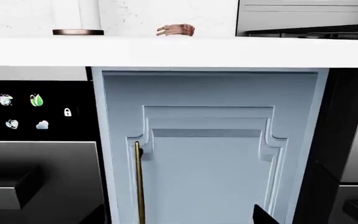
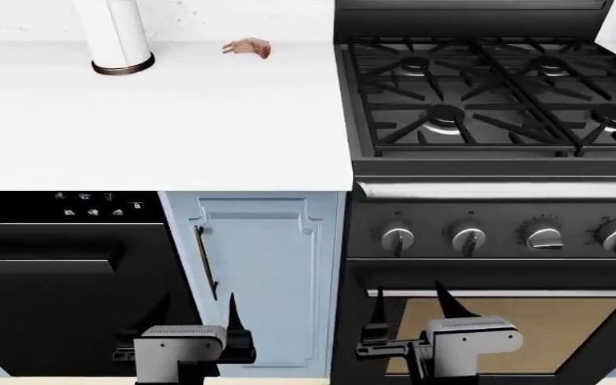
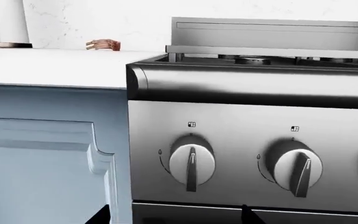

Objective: Close the microwave door

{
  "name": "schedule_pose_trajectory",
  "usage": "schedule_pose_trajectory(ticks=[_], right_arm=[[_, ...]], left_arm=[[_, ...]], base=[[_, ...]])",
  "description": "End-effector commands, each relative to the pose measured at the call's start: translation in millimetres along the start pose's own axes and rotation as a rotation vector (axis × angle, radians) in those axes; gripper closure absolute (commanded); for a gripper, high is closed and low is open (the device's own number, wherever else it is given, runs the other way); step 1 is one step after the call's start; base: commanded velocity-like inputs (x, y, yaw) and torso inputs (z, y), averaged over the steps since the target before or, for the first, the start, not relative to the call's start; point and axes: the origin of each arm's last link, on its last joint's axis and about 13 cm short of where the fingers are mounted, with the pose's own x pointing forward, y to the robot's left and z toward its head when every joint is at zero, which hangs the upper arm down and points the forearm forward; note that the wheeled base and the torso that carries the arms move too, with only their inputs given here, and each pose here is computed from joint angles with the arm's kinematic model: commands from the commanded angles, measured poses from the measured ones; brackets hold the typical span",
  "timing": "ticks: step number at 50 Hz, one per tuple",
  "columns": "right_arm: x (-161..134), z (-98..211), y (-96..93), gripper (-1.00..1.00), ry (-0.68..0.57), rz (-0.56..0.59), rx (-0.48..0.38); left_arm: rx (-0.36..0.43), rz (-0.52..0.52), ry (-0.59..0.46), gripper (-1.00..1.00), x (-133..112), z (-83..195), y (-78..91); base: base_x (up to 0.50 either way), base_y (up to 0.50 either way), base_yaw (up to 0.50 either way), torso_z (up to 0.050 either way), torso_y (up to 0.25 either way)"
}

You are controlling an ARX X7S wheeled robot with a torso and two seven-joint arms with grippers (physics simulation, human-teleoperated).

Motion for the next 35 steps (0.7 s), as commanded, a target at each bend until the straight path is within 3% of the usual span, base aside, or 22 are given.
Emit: schedule_pose_trajectory(ticks=[1, 12, 14, 17, 20, 24, 35], right_arm=[[0.0, -0.1, -0.6, -1.00, 0.001, -0.006, 0.014], [0.2, -0.2, -0.6, -1.00, -0.015, -0.011, 0.010], [59.7, 34.4, -19.2, -1.00, -0.191, -0.020, -0.002], [93.4, 63.5, -31.6, -1.00, -0.284, -0.033, -0.009], [104.8, 81.6, -37.3, -1.00, -0.338, -0.044, -0.026], [95.1, 120.7, -38.3, -1.00, -0.386, -0.048, -0.050], [100.6, 187.4, -46.0, -1.00, -0.491, -0.073, -0.083]], left_arm=[[0.000, -0.002, 0.002, -1.00, 0.4, 0.3, -0.8], [0.005, 0.003, -0.022, -1.00, 2.0, 5.3, 0.4], [-0.015, 0.004, -0.249, -1.00, 35.2, 21.5, -33.0], [-0.028, -0.001, -0.363, -1.00, 49.1, 38.3, -49.1], [-0.032, -0.004, -0.392, -1.00, 49.9, 55.5, -52.4], [-0.027, -0.010, -0.440, -1.00, 46.9, 81.6, -49.6], [-0.012, -0.016, -0.527, -1.00, 36.2, 138.5, -45.0]], base=[[0.00, 0.00, 0.00, 0.000, 0.000], [0.00, 0.00, 0.00, 0.000, 0.000], [0.00, 0.00, 0.00, 0.000, 0.000], [0.00, 0.00, 0.00, 0.000, 0.000], [0.00, 0.00, 0.00, 0.000, 0.000], [0.00, 0.00, 0.00, 0.000, 0.000], [0.00, 0.00, 0.00, 0.000, 0.000]])
